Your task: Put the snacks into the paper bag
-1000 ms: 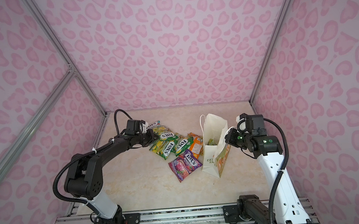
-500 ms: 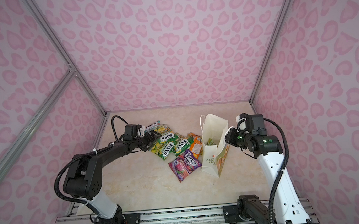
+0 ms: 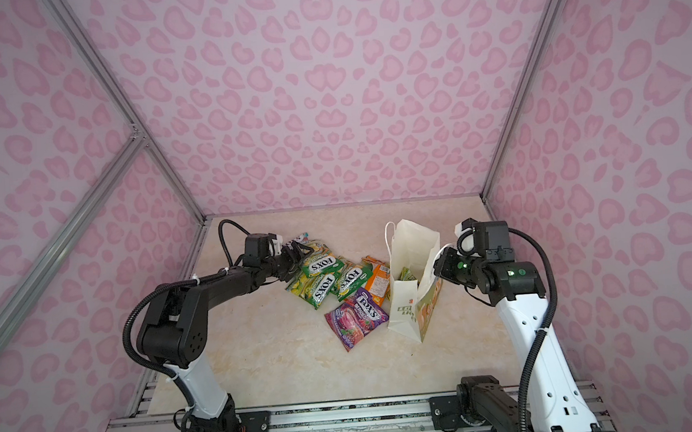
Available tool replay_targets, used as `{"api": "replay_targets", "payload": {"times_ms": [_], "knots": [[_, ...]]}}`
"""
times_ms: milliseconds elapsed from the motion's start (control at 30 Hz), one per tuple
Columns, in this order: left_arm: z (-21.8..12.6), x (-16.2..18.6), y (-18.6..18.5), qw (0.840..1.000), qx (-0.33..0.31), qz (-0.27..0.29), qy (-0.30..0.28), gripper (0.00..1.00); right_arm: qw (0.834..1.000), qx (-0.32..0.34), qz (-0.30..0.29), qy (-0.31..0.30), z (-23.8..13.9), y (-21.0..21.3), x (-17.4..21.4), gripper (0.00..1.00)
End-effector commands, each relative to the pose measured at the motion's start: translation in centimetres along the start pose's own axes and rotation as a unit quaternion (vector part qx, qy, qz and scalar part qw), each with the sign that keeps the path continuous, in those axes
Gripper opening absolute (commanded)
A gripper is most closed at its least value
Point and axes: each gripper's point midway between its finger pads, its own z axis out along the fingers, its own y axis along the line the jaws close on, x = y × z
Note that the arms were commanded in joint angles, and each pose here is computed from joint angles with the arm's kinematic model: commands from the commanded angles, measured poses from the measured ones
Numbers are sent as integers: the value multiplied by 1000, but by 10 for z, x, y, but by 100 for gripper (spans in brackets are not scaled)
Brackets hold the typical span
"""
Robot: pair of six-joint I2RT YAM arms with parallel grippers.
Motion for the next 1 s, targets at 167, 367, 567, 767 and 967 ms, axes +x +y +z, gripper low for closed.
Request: {"api": "replay_targets", "payload": {"times_ms": [167,367,567,767,967], "knots": [[17,-8,-7,999,42,-18,-3,86,1000,-3,-3,4,-2,1,3,0],[29,-6,-3,999,45,-23,8,78,1000,-4,-4,2,-3,2,3,0],[38,-10,-12,997,68,-29,16,66,1000,-3,-3,5,-2,0,5,0],[32,-17,-33,995,93,-21,13,47,1000,-3,-3,4,-2,0,5,0],[15,-22,-60,992,122,7,5,38,1000,-4,-2,4,-1,0,6,0]]}}
